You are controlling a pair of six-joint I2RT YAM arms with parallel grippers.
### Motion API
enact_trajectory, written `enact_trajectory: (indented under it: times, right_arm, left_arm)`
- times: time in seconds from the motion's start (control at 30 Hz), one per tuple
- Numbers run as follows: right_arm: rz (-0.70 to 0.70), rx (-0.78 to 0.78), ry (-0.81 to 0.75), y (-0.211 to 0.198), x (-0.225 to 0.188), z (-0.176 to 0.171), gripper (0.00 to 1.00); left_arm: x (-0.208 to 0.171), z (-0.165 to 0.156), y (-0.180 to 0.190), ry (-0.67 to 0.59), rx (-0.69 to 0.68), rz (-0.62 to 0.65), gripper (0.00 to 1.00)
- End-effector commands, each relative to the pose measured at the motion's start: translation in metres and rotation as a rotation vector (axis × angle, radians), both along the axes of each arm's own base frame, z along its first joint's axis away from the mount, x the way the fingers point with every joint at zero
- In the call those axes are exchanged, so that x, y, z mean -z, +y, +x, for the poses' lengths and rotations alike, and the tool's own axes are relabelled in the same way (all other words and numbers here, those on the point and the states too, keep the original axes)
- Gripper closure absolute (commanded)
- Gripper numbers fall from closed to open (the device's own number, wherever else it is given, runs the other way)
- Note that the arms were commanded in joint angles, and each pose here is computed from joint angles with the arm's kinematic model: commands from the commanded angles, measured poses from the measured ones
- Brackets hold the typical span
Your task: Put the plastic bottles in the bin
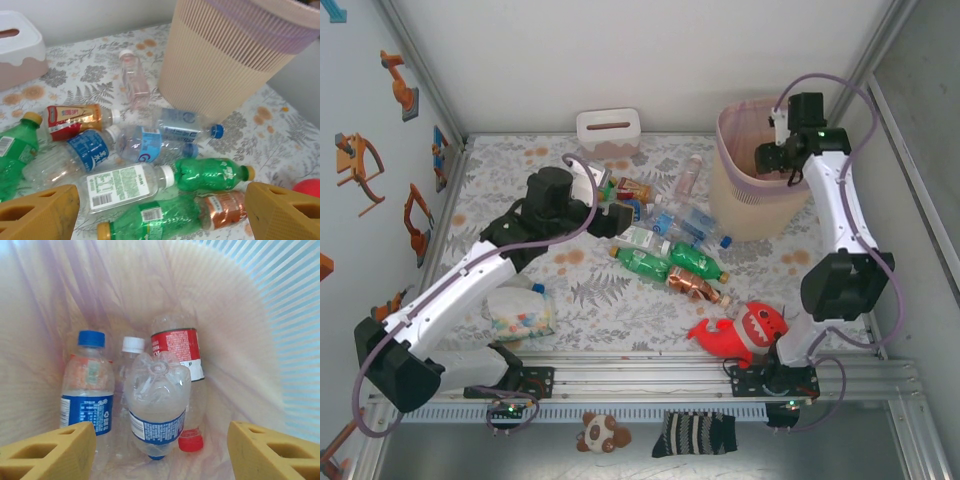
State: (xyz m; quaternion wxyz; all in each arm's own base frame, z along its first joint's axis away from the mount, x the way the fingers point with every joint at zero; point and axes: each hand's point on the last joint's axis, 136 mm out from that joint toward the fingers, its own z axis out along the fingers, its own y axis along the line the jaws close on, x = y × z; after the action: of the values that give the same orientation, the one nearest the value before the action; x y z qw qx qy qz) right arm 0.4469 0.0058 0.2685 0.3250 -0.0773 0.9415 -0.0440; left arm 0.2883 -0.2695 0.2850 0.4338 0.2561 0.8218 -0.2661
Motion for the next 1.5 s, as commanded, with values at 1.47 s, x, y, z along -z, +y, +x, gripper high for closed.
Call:
enact_trajectory:
  times: [1.47]
  right_arm:
    - [0.238,-0.084,-0.295,0.038,-0.118,-0.087,0.31]
  left_arm:
    - [0.206,0.184,0.102,0.529,-0.074,0.436,0.22]
